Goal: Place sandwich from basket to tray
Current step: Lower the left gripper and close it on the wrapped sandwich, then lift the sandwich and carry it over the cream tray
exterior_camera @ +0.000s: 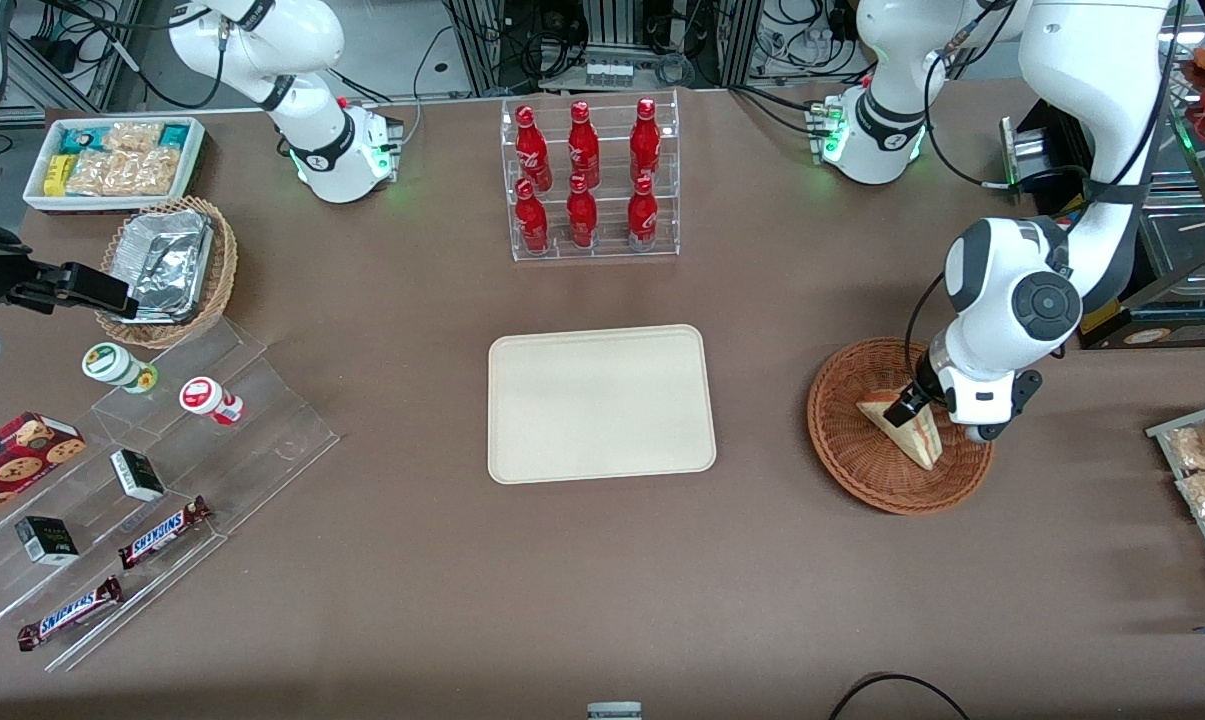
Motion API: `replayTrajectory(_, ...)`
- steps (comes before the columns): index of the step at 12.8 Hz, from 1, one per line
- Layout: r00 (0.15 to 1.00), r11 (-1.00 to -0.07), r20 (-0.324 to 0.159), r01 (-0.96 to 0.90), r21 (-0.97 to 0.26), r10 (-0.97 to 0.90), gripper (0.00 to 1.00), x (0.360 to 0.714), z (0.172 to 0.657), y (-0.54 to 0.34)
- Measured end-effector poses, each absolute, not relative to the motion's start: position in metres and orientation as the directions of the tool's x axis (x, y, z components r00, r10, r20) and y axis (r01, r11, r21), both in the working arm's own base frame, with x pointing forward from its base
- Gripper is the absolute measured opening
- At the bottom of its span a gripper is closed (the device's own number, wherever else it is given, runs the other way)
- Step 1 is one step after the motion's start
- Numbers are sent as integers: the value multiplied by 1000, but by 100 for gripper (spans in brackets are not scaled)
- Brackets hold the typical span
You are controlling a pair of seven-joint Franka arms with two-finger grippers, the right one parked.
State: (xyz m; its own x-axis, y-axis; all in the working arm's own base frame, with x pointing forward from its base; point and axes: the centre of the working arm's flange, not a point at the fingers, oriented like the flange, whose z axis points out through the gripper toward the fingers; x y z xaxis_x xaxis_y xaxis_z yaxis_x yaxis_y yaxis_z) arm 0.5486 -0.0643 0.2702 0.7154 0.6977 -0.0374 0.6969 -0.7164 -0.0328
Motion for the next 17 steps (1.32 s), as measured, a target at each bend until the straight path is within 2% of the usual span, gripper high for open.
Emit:
replayTrajectory(1,713,-714,-38,699,-33,700,100,549,267,-64)
replayTrajectory(3,703,-704,-38,710,-30,711,92,550,262,-64)
replayTrajectory(6,686,-687,-42,726,-33,726,54,550,257,-64)
replayTrajectory(8,686,-687,-39,726,-30,727,34,551,259,-64)
replayTrajectory(10,686,-687,-40,726,-35,726,26,555,266,-64)
replayTrajectory(11,688,-690,-56,721,-61,724,25,558,276,-66)
replayTrajectory(13,709,-714,-85,693,-101,700,21,573,313,-80)
replayTrajectory(14,729,-735,-93,670,-107,678,15,579,332,-88)
replayTrajectory(17,806,-814,-116,571,-103,580,15,584,353,-110)
